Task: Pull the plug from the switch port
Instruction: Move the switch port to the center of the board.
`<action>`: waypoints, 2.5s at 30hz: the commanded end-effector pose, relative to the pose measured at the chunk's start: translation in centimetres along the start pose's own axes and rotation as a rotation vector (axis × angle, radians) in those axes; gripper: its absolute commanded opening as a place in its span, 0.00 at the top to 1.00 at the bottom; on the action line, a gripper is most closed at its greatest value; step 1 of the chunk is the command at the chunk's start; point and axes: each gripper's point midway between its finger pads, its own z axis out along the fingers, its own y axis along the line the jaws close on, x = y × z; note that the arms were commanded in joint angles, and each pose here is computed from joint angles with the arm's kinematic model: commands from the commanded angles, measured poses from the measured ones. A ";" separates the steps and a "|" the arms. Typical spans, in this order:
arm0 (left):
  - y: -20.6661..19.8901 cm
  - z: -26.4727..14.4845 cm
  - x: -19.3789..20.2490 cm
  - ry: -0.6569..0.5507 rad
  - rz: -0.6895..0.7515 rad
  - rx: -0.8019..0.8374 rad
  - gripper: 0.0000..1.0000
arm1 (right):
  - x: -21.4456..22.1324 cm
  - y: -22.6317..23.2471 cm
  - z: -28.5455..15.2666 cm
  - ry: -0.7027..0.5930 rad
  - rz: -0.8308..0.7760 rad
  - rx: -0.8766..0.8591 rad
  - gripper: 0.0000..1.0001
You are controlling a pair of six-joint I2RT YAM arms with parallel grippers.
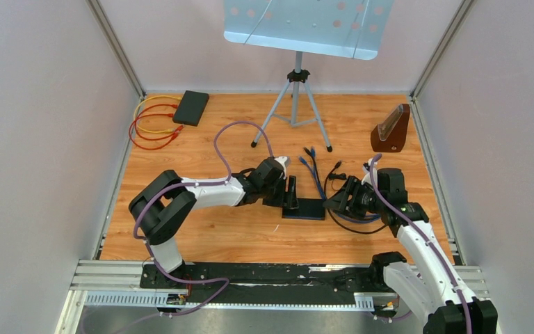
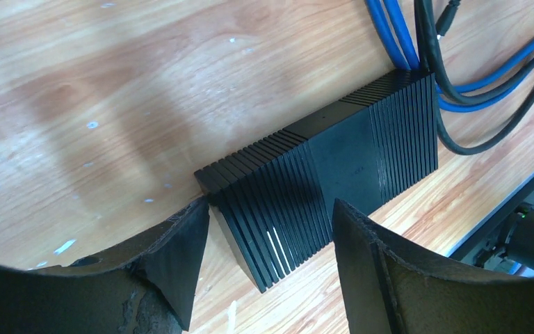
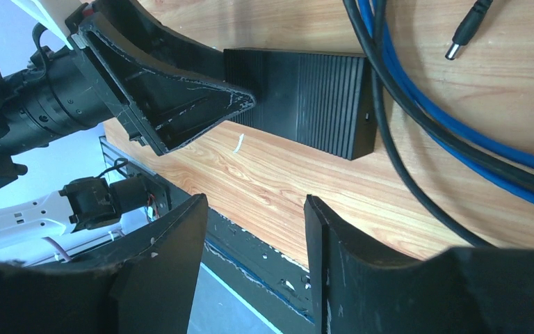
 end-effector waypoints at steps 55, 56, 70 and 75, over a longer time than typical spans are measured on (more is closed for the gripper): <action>37.1 -21.9 -21.9 -0.306 -0.416 -0.747 0.00 | 1.1 3.2 -1.1 0.053 0.013 -0.153 0.22; 37.6 -21.3 -21.6 -0.286 -0.458 -0.719 0.00 | 1.3 3.0 -1.0 0.060 0.015 -0.151 0.22; 44.1 -18.8 -19.6 -0.228 -0.583 -0.713 0.00 | 2.1 1.5 0.1 0.109 0.037 -0.114 0.22; 44.8 -18.0 -18.8 -0.209 -0.611 -0.661 0.00 | 2.1 1.5 0.1 0.114 0.039 -0.117 0.22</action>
